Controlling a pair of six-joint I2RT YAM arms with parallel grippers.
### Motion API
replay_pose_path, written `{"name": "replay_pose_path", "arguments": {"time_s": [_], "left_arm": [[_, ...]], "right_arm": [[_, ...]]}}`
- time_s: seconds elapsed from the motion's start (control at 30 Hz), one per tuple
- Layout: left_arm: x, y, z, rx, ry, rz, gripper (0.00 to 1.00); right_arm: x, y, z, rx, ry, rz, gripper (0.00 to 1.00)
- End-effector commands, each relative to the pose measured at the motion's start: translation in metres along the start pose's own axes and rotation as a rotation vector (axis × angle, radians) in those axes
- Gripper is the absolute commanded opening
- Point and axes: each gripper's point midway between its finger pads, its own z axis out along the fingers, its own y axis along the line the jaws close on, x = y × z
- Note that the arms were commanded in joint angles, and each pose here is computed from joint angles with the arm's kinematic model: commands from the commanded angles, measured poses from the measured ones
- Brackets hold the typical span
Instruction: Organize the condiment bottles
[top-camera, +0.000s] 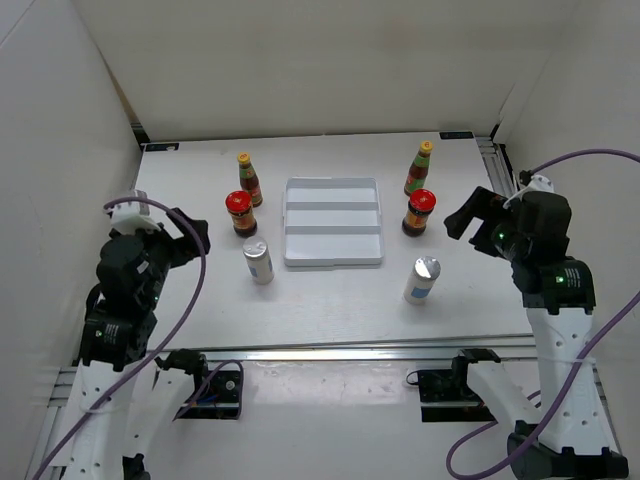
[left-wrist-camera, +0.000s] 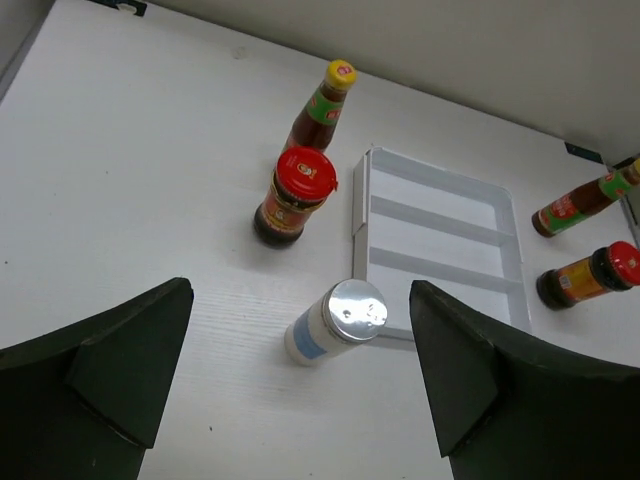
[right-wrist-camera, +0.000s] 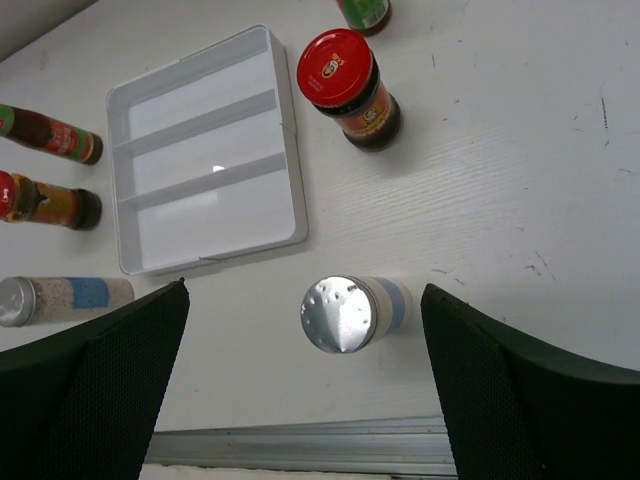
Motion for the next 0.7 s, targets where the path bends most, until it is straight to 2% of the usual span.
{"name": "replay_pose_path", "arguments": {"time_s": [0.0,0.13,0.23,0.3,0.4,0.67], "left_arm": [[0.034,0.0,0.019,0.021,0.076,0.026,1.0],[0.048,0.011,0.028,-0.03,0.064,0.037,1.0],[0.066,0.015,0.031,-0.038,0.102,0.065,1.0],[0.079,0.02,0.038,-0.064,0.119,0.108,1.0],[0.071,0.021,0.04,-0.067,0.084,0.17,1.0],[0.08,0.017,0.043,-0.073,0.088,0.207,1.0]], "right_arm": [[0.005,0.003,0.0,-0.03,0.034,-0.079,1.0],[0.039,-0.01,0.003,-0.007,0.16,-0.085,1.0],[0.068,-0.008,0.009,-0.075,0.256,-0.115,1.0],[0.075,-0.006,0.005,-0.114,0.243,-0.131,1.0],[0.084,-0.001,0.007,-0.149,0.255,-0.13,1.0],[0.098,-0.019,0.028,0.043,0.336,-0.137,1.0]]}}
